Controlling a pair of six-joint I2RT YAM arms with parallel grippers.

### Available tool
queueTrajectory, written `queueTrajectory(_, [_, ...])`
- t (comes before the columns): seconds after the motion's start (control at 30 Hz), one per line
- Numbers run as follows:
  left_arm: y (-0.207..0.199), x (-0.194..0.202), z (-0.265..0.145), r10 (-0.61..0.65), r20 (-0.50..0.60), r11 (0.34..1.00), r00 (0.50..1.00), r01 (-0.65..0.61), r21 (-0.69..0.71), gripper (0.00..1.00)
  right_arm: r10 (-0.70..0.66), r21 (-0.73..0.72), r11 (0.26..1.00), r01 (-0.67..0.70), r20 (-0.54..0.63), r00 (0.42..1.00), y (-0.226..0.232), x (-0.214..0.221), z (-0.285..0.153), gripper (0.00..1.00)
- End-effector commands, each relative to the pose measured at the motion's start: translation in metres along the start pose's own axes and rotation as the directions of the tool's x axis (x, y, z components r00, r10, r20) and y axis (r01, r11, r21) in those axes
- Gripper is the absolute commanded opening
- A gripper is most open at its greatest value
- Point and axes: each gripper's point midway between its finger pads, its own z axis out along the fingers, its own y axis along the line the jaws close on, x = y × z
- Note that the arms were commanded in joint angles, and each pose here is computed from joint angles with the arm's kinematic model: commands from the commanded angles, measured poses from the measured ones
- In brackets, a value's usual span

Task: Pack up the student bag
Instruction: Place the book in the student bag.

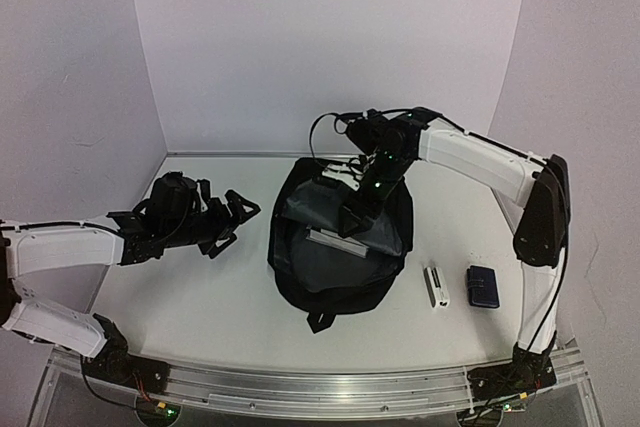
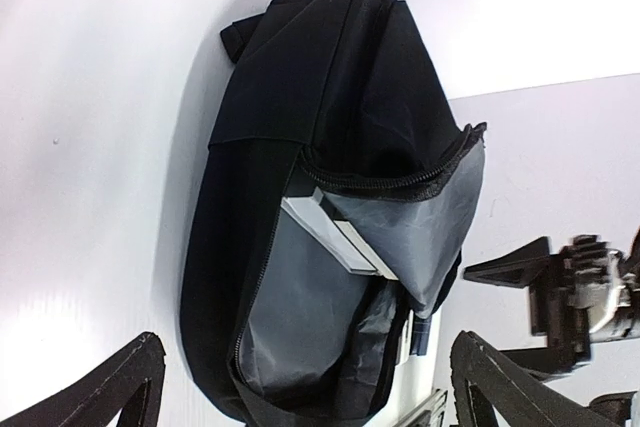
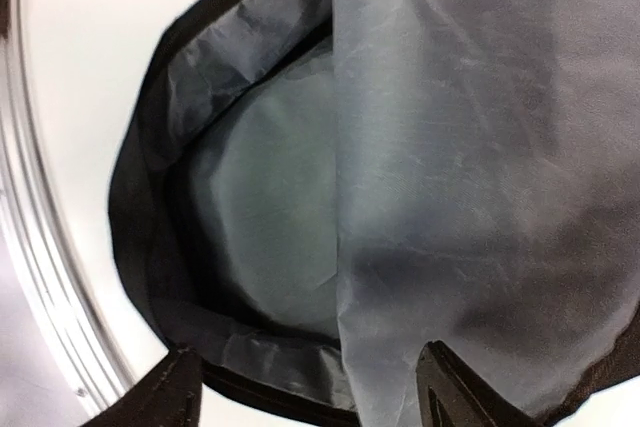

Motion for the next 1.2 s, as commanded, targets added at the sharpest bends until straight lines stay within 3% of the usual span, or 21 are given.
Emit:
queueTrajectory(0.0, [-0.024,-0.009,0.002,0.081,-0.029,0.996,0.996,-0.079,0.047,0.99,0.063,-0.005,0.998,-0.063,0.205,0.977,-0.011,-0.028,-0.077,0.77])
queueTrajectory(0.27, [-0.025,-0.008,0.008,0.081,-0.056,0.995,0.995,-0.078,0.061,0.99,0.322,-0.011,0.944,-0.329,0.24,0.916,-0.101,-0.03,-0.064,0.82])
queueTrajectory(0.4, [-0.024,-0.009,0.005,0.076,-0.052,0.995,0.996,-0.072,0.062,1.0,0.37,-0.051,0.928,-0.368,0.199,0.907,-0.108,-0.026,-0.039,0.92])
queueTrajectory(0.57, [-0.024,-0.01,0.001,0.079,-0.045,0.995,0.996,-0.076,0.058,1.0,0.415,-0.121,0.908,-0.401,0.141,0.899,-0.104,-0.02,-0.013,0.94])
queueTrajectory(0.63, [-0.022,-0.01,0.001,0.078,-0.045,0.996,0.996,-0.075,0.053,1.0,0.427,-0.179,0.897,-0.404,0.117,0.896,-0.094,-0.018,-0.008,0.9])
queueTrajectory(0.77, [-0.019,-0.012,0.001,0.078,-0.044,0.996,0.996,-0.076,0.045,1.0,0.435,-0.32,0.864,-0.389,0.087,0.896,-0.064,-0.019,-0.015,0.69])
queueTrajectory(0.87, [-0.018,-0.014,0.002,0.088,-0.049,0.996,0.995,-0.086,0.037,1.0,0.417,-0.378,0.855,-0.355,0.096,0.904,-0.04,-0.022,-0.029,0.59])
queueTrajectory(1.17, [-0.011,-0.035,0.003,0.107,-0.056,0.994,0.993,-0.107,0.005,0.98,0.268,-0.432,0.871,-0.235,0.017,0.963,0.052,-0.004,-0.027,0.54])
